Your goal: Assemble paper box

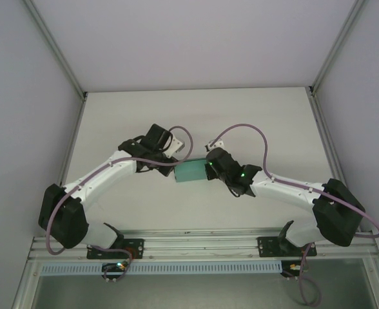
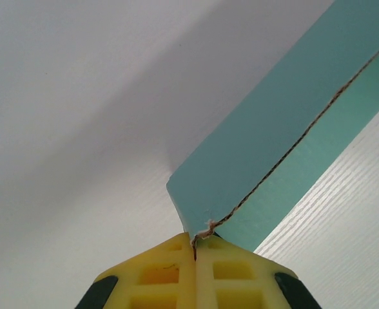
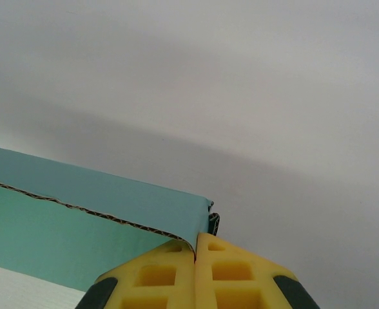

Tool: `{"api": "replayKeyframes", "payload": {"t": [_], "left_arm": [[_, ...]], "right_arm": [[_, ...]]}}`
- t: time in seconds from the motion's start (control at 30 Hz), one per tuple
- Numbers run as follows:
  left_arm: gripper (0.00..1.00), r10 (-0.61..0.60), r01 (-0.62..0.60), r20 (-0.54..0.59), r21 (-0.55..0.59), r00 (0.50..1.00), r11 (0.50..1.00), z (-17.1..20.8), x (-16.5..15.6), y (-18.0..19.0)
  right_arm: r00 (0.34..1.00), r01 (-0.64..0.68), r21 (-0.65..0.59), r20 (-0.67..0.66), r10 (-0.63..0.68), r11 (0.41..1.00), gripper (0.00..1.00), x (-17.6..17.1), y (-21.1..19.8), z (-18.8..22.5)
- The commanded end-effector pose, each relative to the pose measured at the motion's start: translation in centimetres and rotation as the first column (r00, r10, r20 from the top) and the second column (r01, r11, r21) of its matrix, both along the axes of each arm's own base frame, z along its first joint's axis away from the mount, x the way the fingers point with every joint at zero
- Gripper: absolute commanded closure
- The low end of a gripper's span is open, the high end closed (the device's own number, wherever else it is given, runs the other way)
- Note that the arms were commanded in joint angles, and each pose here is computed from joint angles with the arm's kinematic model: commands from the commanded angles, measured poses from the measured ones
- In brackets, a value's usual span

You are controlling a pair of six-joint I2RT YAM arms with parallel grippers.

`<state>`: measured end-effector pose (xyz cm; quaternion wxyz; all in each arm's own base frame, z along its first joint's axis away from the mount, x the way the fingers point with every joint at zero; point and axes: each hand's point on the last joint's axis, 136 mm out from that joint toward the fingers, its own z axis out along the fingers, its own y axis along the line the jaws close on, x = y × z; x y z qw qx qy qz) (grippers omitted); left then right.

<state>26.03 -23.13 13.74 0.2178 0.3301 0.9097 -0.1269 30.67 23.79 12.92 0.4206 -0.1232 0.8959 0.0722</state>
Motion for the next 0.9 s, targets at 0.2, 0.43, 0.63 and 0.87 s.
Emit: {"api": "replayKeyframes", "payload": {"t": [0.2, 0.43, 0.63, 0.87], "left_arm": [[1.00, 0.293, -0.324, -0.194, -0.155, 0.936, 0.933, 0.3, -0.3, -1.3], [1.00, 0.357, -0.412, -0.260, -0.207, 0.897, 0.887, 2.1, -0.5, -0.7], [1.00, 0.377, -0.446, -0.308, -0.197, 0.874, 0.873, 1.6, -0.6, -0.4], [1.00, 0.370, -0.477, -0.375, -0.251, 0.850, 0.842, 2.0, -0.3, -0.5]], "right_arm": [[0.991, 0.063, -0.159, -0.109, -0.081, 0.985, 1.00, -3.2, -1.5, -4.1], [0.990, 0.063, -0.170, -0.111, -0.083, 0.983, 1.00, -3.8, -1.3, -4.4], [0.989, 0.067, -0.160, -0.116, -0.086, 0.985, 1.00, -4.1, -1.2, -4.7], [0.990, 0.063, -0.214, -0.108, -0.088, 0.975, 1.00, -4.8, -1.5, -5.4]]}}
